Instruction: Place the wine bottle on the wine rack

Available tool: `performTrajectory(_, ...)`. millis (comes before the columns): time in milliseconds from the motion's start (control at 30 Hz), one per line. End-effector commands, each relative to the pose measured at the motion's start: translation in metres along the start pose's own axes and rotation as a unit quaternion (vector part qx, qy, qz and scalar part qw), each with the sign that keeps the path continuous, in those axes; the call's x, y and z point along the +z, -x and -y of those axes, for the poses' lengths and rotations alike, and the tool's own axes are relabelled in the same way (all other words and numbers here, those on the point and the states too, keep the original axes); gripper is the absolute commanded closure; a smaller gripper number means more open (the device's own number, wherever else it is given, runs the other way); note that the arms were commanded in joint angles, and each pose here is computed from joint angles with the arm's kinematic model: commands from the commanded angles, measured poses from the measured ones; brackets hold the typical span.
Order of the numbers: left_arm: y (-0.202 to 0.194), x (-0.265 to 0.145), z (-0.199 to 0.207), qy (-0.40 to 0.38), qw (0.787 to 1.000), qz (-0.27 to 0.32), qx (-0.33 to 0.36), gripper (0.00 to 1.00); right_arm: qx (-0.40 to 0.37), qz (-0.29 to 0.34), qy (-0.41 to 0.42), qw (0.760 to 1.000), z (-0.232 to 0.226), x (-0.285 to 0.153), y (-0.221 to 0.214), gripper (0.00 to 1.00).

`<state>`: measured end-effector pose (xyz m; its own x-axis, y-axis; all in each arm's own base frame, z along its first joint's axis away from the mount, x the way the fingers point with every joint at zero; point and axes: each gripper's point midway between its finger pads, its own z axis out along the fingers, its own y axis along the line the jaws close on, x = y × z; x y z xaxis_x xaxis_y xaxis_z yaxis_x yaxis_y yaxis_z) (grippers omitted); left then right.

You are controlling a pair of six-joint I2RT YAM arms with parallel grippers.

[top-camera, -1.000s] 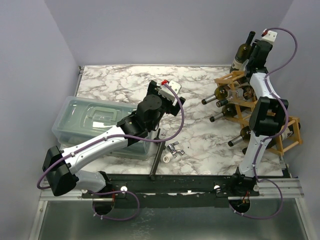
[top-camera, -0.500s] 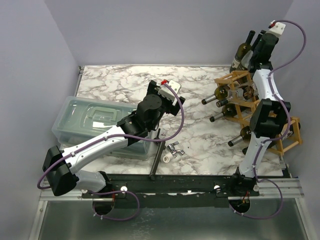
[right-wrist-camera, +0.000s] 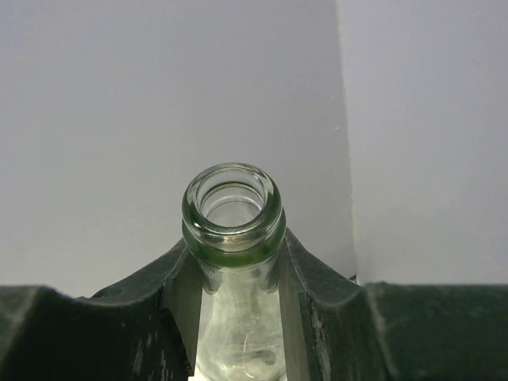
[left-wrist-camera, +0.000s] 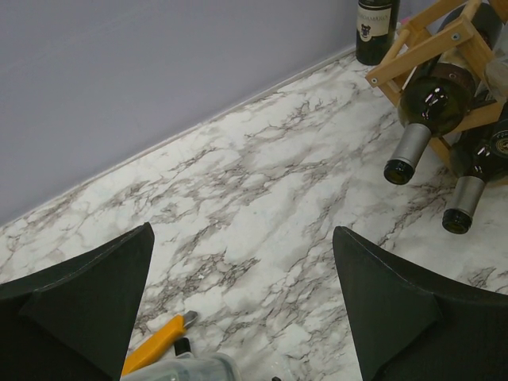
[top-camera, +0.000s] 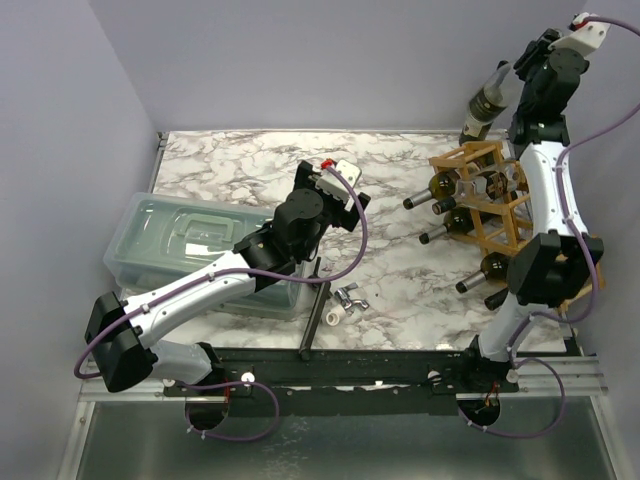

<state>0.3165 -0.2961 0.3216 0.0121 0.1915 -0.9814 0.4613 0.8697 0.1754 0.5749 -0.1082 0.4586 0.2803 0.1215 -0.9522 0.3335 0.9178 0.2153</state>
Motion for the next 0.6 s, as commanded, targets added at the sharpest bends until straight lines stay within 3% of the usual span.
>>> performTrajectory(0, 0.014, -0.007, -0.005, -0.001, 1.0, 0.018, -0.015, 0.04, 0.099, 0.15, 0.074, 0.981, -0.028, -0.063, 0.136, 0.99)
performTrajectory(200, 0.017, -0.011, 0.001, -0.005, 1.0, 0.023, -0.009, 0.04, 0.112, 0.18, 0.149, 0.966, -0.048, -0.106, 0.181, 1.0)
performTrajectory(400, 0.016, -0.013, 0.007, -0.008, 1.0, 0.025, -0.001, 0.04, 0.03, 0.216, 0.184, 0.959, -0.054, -0.152, 0.236, 0.99)
performTrajectory(567, 0.02, -0.017, 0.008, -0.008, 1.0, 0.031, -0.002, 0.04, -0.033, 0.205, 0.176, 0.962, -0.046, -0.179, 0.253, 0.99)
